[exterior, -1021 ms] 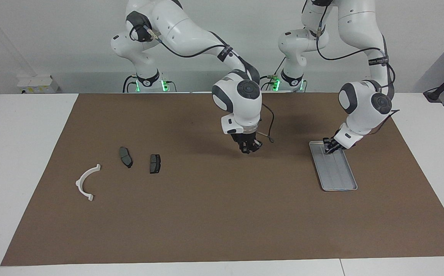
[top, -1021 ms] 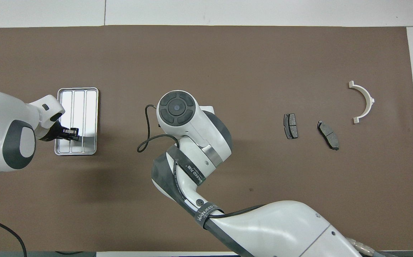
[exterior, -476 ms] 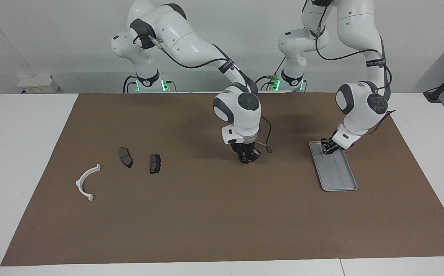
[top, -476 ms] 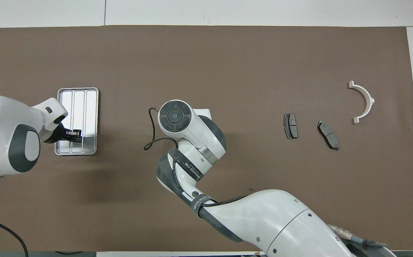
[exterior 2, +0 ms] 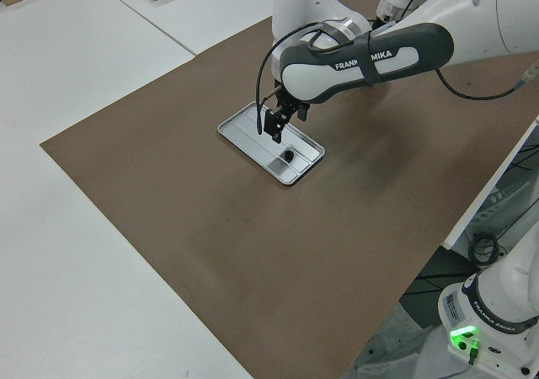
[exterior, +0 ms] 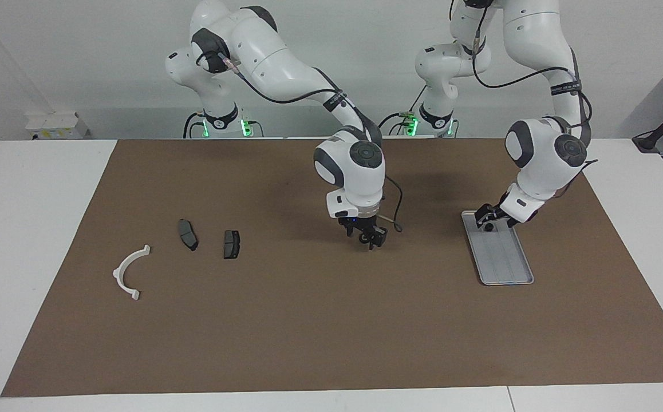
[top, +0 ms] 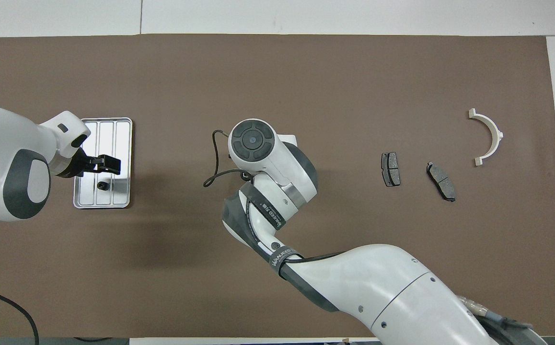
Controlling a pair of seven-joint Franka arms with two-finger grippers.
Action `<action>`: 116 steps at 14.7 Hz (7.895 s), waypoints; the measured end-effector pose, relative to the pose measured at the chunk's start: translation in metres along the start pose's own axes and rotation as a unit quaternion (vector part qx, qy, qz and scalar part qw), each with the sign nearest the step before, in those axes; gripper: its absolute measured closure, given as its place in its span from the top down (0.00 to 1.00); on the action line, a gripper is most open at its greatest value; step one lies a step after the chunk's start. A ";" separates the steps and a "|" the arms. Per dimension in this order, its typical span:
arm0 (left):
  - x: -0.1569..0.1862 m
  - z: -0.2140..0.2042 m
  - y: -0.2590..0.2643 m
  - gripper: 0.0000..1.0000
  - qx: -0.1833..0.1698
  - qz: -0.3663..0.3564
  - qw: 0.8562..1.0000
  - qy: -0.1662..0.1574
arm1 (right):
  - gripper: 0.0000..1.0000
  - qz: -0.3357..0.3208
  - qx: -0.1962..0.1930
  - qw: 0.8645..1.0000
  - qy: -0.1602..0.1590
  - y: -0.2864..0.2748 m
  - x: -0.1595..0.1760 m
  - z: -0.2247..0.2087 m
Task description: Pick bearing gear from pile to tray
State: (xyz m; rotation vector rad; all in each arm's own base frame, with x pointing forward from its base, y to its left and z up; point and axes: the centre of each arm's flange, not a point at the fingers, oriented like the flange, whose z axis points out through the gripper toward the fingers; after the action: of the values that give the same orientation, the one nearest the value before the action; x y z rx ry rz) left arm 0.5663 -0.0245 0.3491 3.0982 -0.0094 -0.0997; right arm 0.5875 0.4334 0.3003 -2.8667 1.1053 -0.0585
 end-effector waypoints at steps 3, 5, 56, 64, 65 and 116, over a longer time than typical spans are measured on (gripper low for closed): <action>-0.003 -0.001 0.066 1.00 0.001 -0.077 0.997 0.008 | 1.00 0.000 0.011 1.000 0.004 0.002 0.030 -0.013; -0.013 -0.002 0.136 1.00 -0.003 -0.122 0.992 0.023 | 1.00 -0.019 0.008 1.000 0.006 0.007 0.049 -0.020; -0.034 0.069 0.330 0.55 -0.007 -0.218 0.975 0.035 | 1.00 -0.364 -0.033 0.931 -0.013 0.319 0.249 -0.348; -0.030 0.067 0.317 0.34 0.036 -0.211 0.976 0.029 | 1.00 -0.364 -0.042 0.930 -0.009 0.320 0.250 -0.348; -0.028 0.064 0.313 0.34 0.044 -0.211 0.976 0.028 | 1.00 -0.364 -0.042 0.930 -0.009 0.320 0.250 -0.348; -0.037 -0.195 -0.037 1.00 0.014 -0.060 0.998 0.008 | 1.00 -0.368 -0.041 0.929 -0.010 0.317 0.247 -0.348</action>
State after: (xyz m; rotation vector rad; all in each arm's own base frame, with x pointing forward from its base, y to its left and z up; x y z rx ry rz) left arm 0.5421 0.0211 0.5445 3.1252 0.1781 -0.0804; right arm 0.5375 0.0160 0.6252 -3.1618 -0.0277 -0.0199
